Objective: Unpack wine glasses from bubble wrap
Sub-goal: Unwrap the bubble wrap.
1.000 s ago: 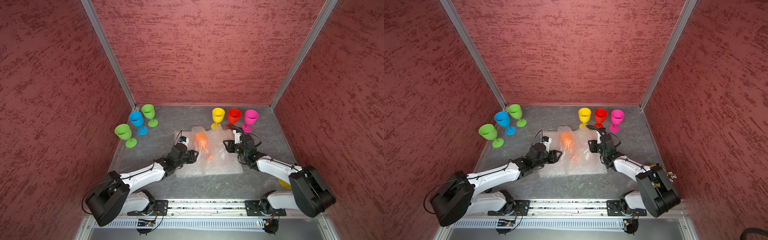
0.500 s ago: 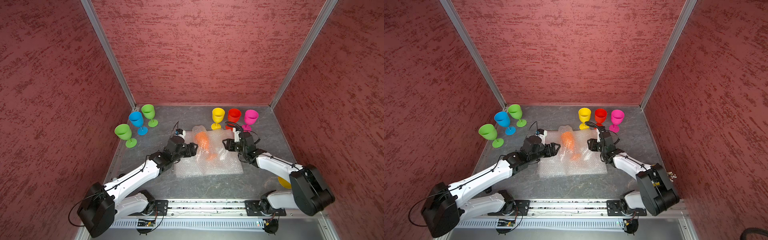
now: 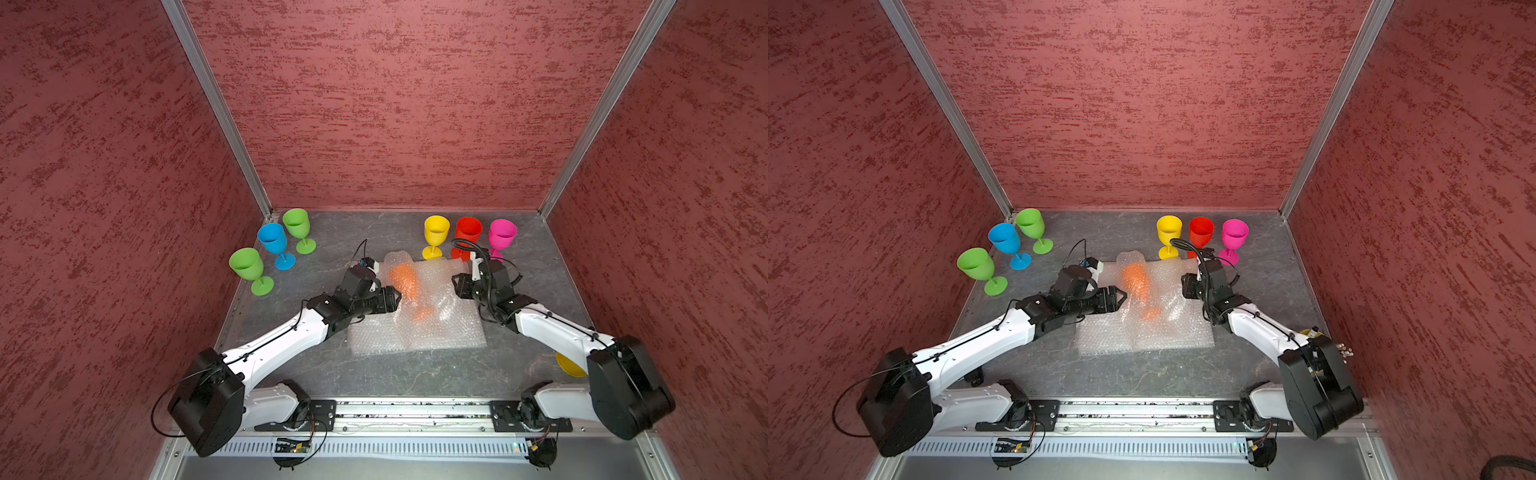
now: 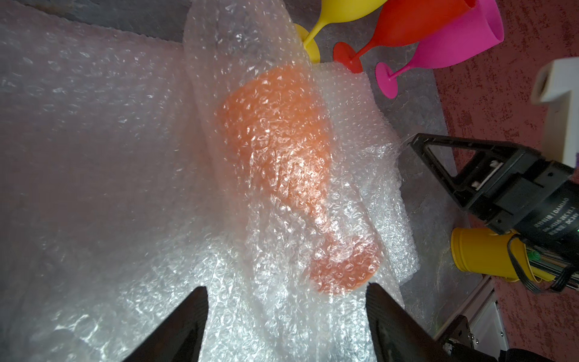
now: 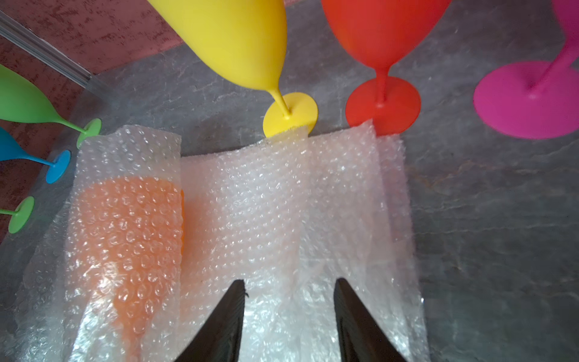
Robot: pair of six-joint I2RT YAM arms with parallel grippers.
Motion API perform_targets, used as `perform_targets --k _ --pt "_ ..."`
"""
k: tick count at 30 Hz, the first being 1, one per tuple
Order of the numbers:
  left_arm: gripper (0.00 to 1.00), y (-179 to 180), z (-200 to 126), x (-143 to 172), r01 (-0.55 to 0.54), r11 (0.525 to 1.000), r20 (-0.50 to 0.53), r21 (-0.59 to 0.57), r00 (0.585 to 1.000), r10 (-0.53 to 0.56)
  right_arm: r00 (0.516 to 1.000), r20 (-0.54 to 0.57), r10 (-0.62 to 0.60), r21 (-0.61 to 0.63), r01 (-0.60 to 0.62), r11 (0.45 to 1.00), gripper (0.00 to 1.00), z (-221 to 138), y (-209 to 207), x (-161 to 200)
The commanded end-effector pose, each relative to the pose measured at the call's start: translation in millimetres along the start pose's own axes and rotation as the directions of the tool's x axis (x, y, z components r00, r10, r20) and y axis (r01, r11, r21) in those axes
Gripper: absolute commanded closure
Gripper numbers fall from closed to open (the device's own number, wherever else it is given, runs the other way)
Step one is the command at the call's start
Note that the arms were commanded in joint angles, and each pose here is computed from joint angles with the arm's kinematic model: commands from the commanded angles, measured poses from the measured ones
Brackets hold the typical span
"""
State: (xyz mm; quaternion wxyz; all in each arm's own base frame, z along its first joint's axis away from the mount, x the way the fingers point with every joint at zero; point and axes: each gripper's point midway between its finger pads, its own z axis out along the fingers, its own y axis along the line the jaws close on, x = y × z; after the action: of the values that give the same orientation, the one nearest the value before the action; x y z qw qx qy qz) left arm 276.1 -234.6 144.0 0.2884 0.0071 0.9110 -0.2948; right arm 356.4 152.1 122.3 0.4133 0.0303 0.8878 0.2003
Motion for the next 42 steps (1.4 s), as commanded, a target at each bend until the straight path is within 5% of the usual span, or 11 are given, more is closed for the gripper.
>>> perform_targets --k 1,6,10,14,16,33,38,42 --pt "0.19 -6 0 -3 0.007 0.999 -0.016 0.036 1.000 -0.007 0.998 -0.059 -0.006 -0.003 0.005 1.000 0.45 10 -2 15" --pt "0.17 0 14 -1 0.067 0.996 -0.056 0.065 0.996 -0.063 0.994 -0.111 0.000 -0.077 -0.008 0.997 0.45 23 11 23" --pt "0.17 0 27 2 0.117 0.987 -0.093 0.111 0.990 -0.106 0.988 -0.157 0.001 -0.151 -0.025 0.988 0.65 30 24 30" --pt "0.17 0 32 5 0.131 0.984 -0.106 0.117 0.987 -0.119 0.992 -0.129 0.003 -0.115 -0.018 0.993 0.94 23 20 21" --pt "0.17 4 31 5 0.129 0.987 -0.100 0.099 0.988 -0.119 0.995 -0.097 -0.006 -0.084 -0.002 0.996 1.00 14 17 12" --pt "0.19 35 22 0 0.161 0.986 -0.045 -0.040 0.986 -0.162 0.997 -0.077 0.026 0.113 -0.017 0.993 1.00 6 -20 15" --pt "0.19 31 15 -6 0.149 0.988 -0.037 -0.034 0.988 -0.150 0.995 -0.090 0.043 0.118 -0.032 0.993 0.68 9 -21 18" --pt "0.19 30 7 -10 0.153 0.988 -0.027 -0.037 0.988 -0.154 1.000 -0.017 0.014 0.193 -0.010 0.981 0.55 -6 -26 -7"
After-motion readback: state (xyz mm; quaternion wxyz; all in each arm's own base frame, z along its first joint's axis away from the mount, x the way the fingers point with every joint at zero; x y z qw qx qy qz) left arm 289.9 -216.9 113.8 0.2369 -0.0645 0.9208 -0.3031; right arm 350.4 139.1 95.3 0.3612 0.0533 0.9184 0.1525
